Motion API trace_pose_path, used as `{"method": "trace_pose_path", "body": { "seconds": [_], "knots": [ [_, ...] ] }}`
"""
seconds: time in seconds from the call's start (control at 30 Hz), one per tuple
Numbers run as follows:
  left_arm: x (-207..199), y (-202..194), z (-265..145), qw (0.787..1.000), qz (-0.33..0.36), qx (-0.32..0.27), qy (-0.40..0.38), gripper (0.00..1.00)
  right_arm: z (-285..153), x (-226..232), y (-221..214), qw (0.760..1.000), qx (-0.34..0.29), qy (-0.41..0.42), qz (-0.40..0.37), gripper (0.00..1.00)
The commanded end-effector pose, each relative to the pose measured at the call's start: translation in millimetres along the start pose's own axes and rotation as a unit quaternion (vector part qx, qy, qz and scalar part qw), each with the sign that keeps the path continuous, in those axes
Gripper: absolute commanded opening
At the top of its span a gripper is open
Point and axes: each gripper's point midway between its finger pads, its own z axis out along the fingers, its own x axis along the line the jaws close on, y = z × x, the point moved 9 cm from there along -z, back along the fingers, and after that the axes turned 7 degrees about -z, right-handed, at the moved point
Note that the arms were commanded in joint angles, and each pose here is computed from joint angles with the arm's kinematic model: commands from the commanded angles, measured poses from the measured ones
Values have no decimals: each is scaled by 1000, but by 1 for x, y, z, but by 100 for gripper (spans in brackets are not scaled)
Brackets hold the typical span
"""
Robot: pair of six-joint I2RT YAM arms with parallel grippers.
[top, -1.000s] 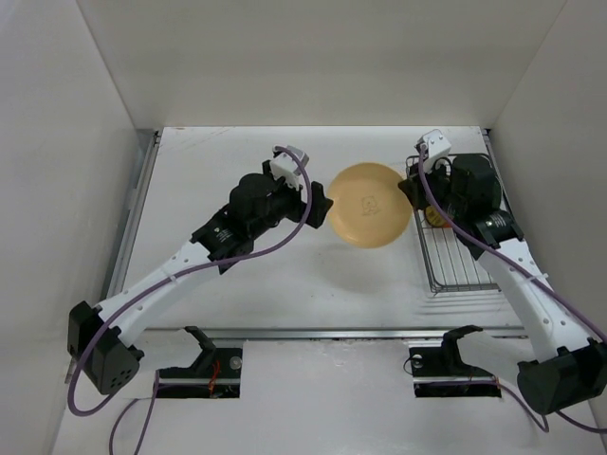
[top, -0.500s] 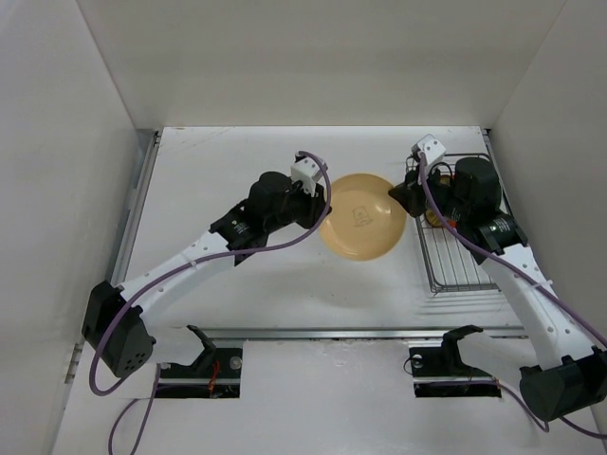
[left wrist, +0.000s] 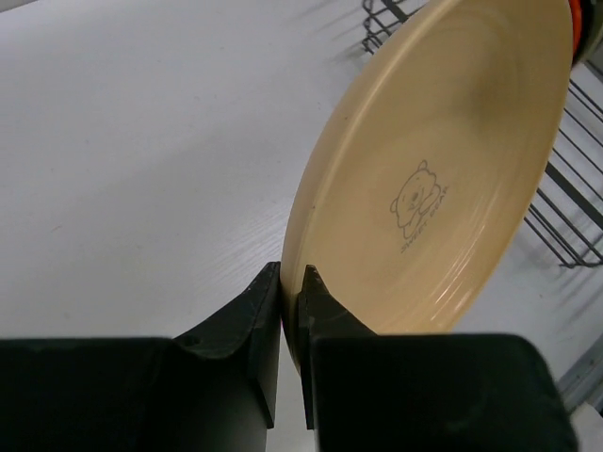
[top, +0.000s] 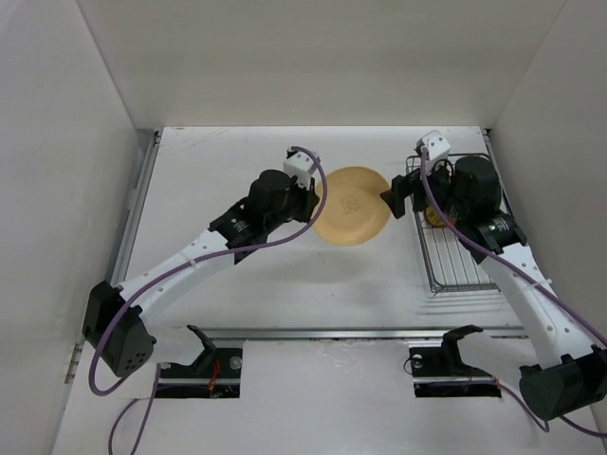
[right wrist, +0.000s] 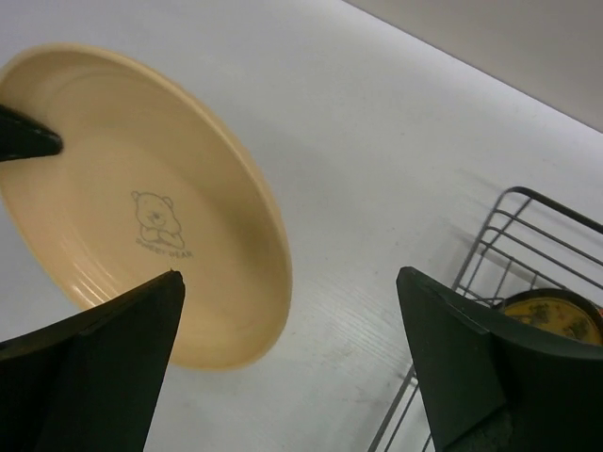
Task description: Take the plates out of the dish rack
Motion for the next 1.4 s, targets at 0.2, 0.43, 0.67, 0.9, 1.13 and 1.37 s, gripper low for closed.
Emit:
{"method": "trace_pose_path", "body": {
  "seconds": [0.2,0.43,0.67,0.9,1.13,1.37],
  "knots": [
    [25,5,32,992,-47,-3,121,0,3,-30,15,984,-25,-176,30,100],
    [29,-23,67,990,-63,70,106,0,3,-33,16,980,-26,-192,30,100],
    [40,-28,84,987,-109,115,36,0,2,-34,16,980,-25,-197,30,100],
    [42,-42,103,978,-132,164,-14,0,0,-33,18,979,-30,-198,30,100],
    [43,-53,113,971,-135,197,-24,0,-1,-34,16,979,-24,-201,31,100],
    [42,-62,121,963,-137,229,-46,3,-5,-36,19,974,-30,-221,31,100]
  ]
}}
